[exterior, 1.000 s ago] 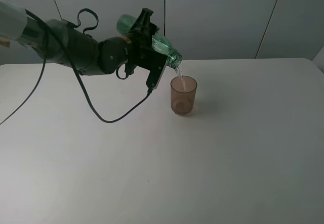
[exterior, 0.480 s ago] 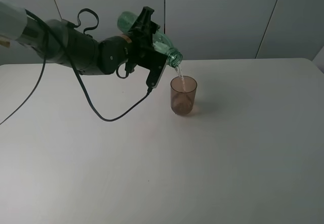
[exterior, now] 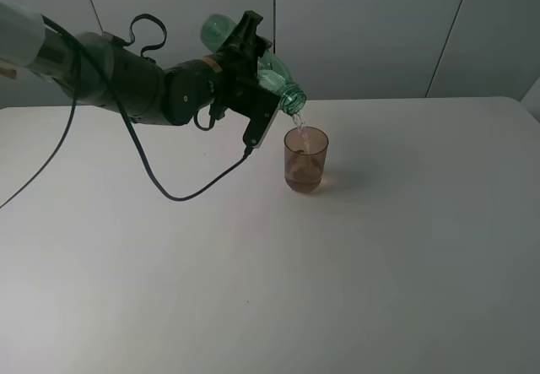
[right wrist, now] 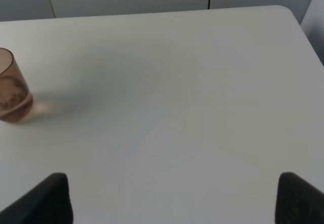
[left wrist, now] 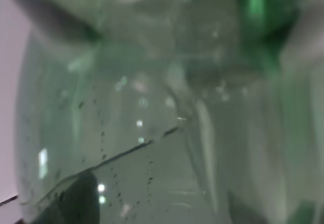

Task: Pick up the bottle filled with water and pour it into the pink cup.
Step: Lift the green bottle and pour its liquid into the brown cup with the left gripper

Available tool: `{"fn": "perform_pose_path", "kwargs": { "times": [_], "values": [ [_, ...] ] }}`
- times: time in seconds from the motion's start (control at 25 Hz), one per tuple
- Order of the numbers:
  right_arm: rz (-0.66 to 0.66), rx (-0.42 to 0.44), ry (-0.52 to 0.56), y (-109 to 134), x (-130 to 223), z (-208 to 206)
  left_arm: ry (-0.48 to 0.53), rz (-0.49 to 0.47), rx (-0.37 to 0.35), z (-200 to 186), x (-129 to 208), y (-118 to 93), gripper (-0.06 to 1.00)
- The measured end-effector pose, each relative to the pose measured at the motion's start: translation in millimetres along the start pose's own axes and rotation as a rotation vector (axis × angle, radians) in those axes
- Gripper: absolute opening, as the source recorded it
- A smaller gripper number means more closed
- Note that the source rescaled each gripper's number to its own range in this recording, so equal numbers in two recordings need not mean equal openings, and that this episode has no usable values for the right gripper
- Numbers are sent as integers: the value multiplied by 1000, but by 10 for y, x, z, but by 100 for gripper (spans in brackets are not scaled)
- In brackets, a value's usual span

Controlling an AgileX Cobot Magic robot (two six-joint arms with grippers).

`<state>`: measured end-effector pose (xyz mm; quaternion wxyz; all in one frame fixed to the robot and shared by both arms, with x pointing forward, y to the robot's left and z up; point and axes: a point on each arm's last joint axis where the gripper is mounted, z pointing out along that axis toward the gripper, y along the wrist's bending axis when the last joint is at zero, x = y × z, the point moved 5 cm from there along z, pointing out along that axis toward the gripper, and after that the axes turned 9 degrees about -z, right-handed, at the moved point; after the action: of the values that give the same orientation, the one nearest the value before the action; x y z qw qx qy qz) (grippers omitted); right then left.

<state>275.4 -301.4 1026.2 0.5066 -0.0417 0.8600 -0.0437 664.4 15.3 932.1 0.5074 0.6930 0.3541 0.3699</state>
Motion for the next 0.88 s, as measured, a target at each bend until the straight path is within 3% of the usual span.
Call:
{"fn": "perform_pose_path", "kwargs": {
  "times": [0.88],
  "values": [
    [0, 0, 0, 0, 0, 0, -15, 40, -32, -1, -22, 45, 3]
  ]
}}
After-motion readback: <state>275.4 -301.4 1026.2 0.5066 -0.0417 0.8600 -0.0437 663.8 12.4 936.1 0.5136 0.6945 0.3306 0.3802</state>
